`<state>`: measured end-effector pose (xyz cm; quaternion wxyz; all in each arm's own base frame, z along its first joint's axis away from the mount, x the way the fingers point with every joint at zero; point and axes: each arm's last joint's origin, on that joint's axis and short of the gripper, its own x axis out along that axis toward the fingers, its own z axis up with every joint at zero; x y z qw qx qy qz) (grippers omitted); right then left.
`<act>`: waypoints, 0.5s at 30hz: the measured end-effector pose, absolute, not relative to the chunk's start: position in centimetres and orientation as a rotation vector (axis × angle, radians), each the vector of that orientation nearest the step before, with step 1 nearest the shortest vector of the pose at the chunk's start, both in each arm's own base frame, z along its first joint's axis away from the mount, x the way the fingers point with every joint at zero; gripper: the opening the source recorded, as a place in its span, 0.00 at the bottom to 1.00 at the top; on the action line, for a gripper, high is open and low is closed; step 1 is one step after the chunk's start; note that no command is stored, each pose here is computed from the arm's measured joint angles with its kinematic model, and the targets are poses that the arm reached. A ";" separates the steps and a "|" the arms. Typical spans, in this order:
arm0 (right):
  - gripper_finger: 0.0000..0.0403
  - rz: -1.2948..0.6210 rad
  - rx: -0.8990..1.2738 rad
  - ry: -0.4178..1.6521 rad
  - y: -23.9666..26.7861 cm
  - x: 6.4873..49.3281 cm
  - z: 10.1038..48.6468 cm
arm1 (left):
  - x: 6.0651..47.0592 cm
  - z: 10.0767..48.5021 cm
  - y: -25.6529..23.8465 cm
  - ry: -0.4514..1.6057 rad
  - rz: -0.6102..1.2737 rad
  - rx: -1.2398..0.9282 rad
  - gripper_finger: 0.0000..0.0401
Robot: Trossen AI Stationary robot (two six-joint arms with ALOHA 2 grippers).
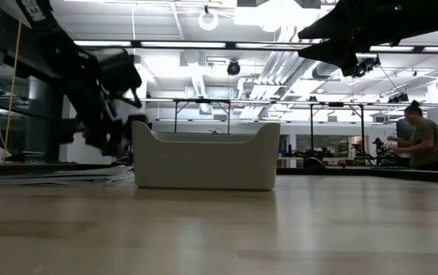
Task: Pick and place USB-C Cables
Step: Put the black charger cable into the gray bin
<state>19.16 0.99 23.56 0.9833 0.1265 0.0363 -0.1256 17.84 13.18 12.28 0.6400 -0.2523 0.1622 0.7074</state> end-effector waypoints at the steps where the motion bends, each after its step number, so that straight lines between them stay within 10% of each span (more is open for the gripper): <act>1: 0.51 -0.253 0.254 0.073 1.0 19.2 23.6 | 17.8 13.0 13.1 0.354 1.597 -0.561 0.08; 15: 0.51 -0.284 0.252 0.068 0.9 19.1 23.6 | 19.5 23.1 6.8 0.121 0.870 -0.351 0.08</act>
